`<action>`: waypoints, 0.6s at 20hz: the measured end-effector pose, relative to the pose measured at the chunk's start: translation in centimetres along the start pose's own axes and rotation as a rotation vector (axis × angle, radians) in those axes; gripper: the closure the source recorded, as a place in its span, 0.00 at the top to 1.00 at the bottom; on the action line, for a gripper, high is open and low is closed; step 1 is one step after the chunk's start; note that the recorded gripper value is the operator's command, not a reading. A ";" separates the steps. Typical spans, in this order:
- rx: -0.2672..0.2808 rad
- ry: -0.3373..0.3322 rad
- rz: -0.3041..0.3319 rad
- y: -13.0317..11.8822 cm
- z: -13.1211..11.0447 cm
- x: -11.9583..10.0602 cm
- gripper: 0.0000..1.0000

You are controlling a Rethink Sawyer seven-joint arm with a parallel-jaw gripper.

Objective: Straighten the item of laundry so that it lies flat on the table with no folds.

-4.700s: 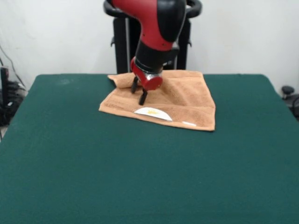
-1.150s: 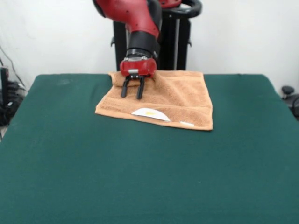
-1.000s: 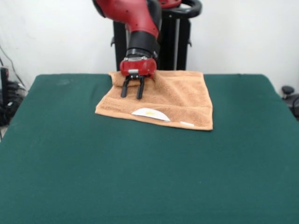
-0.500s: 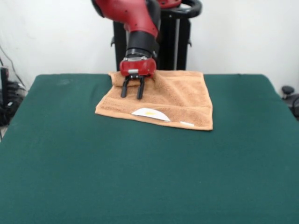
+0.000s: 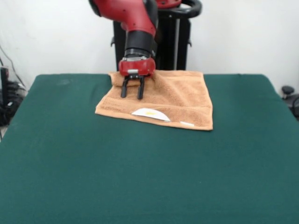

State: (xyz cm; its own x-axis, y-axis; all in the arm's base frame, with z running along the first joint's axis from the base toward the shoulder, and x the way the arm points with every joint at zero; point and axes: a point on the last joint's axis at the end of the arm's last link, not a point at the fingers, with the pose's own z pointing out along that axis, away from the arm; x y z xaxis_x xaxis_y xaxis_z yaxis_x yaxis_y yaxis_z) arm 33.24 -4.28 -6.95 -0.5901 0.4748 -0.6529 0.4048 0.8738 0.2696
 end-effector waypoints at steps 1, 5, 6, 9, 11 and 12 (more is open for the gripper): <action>-0.003 0.009 -0.008 0.0 0.0 -0.1 1.00; -0.001 0.050 -0.047 0.0 0.0 -0.6 1.00; 0.013 0.066 -0.065 0.2 0.1 -0.7 1.00; 0.038 0.087 -0.090 0.5 0.2 -0.9 1.00; 0.071 0.113 -0.123 1.0 0.4 -1.1 1.00; 0.075 0.117 -0.128 1.1 0.4 -1.2 1.00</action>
State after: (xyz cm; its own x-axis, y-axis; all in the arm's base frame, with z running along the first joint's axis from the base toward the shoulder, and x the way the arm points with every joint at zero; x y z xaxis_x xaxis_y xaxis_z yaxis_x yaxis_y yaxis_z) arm 34.67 -3.92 -6.18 -0.7156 0.3733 -0.5904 0.3698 0.9195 0.1331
